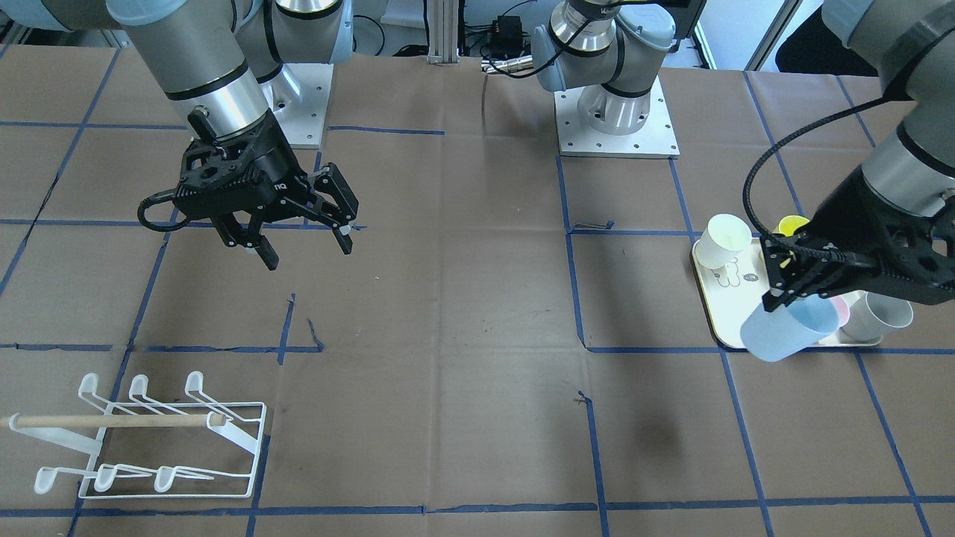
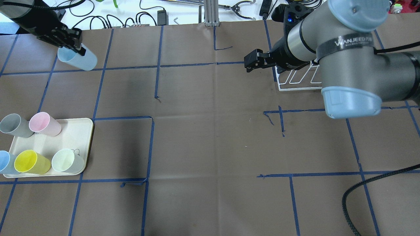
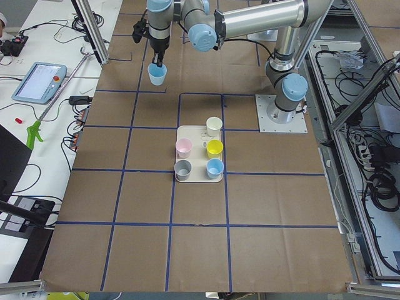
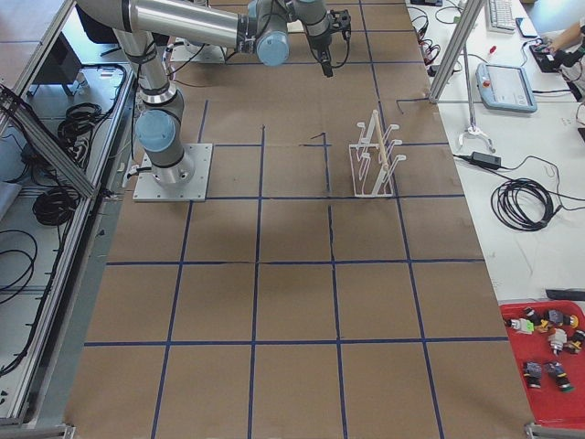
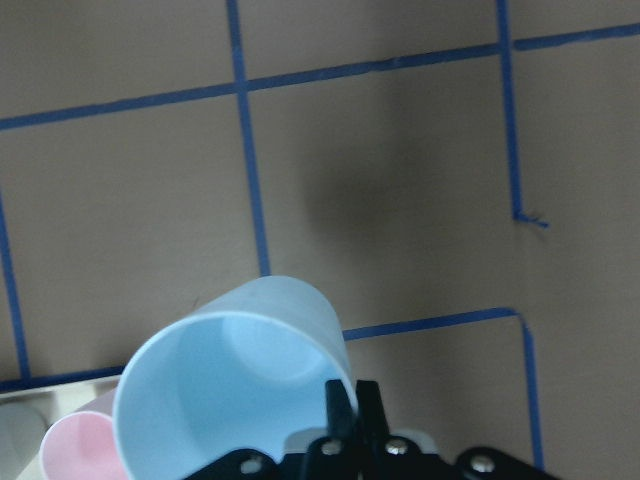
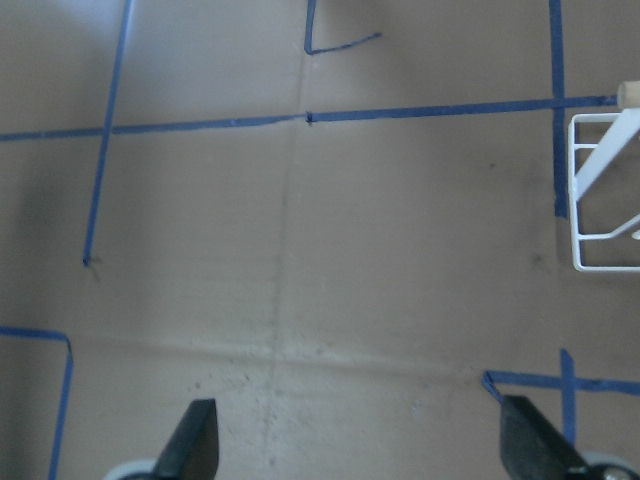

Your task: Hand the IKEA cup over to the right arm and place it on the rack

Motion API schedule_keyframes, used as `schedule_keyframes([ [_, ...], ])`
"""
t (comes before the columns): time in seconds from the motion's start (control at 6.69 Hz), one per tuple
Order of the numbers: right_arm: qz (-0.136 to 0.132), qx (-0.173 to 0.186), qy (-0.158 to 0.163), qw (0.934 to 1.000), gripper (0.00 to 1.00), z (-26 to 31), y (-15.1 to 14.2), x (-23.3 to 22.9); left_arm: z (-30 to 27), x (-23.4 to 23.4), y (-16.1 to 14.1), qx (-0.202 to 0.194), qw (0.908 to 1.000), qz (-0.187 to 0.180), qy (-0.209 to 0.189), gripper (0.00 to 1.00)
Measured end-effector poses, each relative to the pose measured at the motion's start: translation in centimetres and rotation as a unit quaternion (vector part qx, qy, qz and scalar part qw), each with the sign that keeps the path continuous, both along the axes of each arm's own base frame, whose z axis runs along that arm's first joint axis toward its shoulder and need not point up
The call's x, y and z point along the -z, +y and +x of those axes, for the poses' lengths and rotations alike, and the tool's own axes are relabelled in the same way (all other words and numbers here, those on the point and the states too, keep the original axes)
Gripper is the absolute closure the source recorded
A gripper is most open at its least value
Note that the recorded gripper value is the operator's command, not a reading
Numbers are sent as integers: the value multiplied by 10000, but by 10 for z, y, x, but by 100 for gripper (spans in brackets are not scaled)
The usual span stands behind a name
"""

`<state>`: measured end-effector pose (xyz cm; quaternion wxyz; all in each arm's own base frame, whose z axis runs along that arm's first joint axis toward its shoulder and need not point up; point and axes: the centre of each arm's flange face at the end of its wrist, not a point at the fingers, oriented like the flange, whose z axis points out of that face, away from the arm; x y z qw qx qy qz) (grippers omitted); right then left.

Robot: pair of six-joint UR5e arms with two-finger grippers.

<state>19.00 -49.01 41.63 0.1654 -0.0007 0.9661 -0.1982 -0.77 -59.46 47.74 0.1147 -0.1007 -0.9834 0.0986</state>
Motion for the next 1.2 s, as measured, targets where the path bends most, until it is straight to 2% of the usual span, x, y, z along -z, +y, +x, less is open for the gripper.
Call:
schedule_keyframes([
  [0.15, -318, 301, -522, 9977, 0, 5, 7, 8, -24, -8, 0, 142, 9956, -247, 895, 100],
  [0.3, -559, 638, -1114, 9902, 0, 10, 17, 13, -44, -12, 1, 266, 9820, -471, 1809, 100],
  [0.45, -674, 1099, -1799, 9752, 0, 14, 29, 16, -58, -10, 3, 391, 9626, -750, 2575, 100],
  [0.6, -678, 1603, -2453, 9537, 0, 15, 42, 19, -71, -1, 7, 564, 9439, -1118, 3057, 100],
  [0.75, -614, 2093, -3015, 9282, 0, 15, 53, 22, -87, 15, 14, 789, 9289, -1547, 3272, 100],
  [0.9, -526, 2523, -3513, 9001, 0, 14, 65, 26, -103, 35, 24, 966, 9176, -1972, 3314, 100],
  [1.2, -301, 3226, -4524, 8309, 0, 12, 102, 44, -122, 69, 51, 871, 8944, -2593, 3538, 100],
])
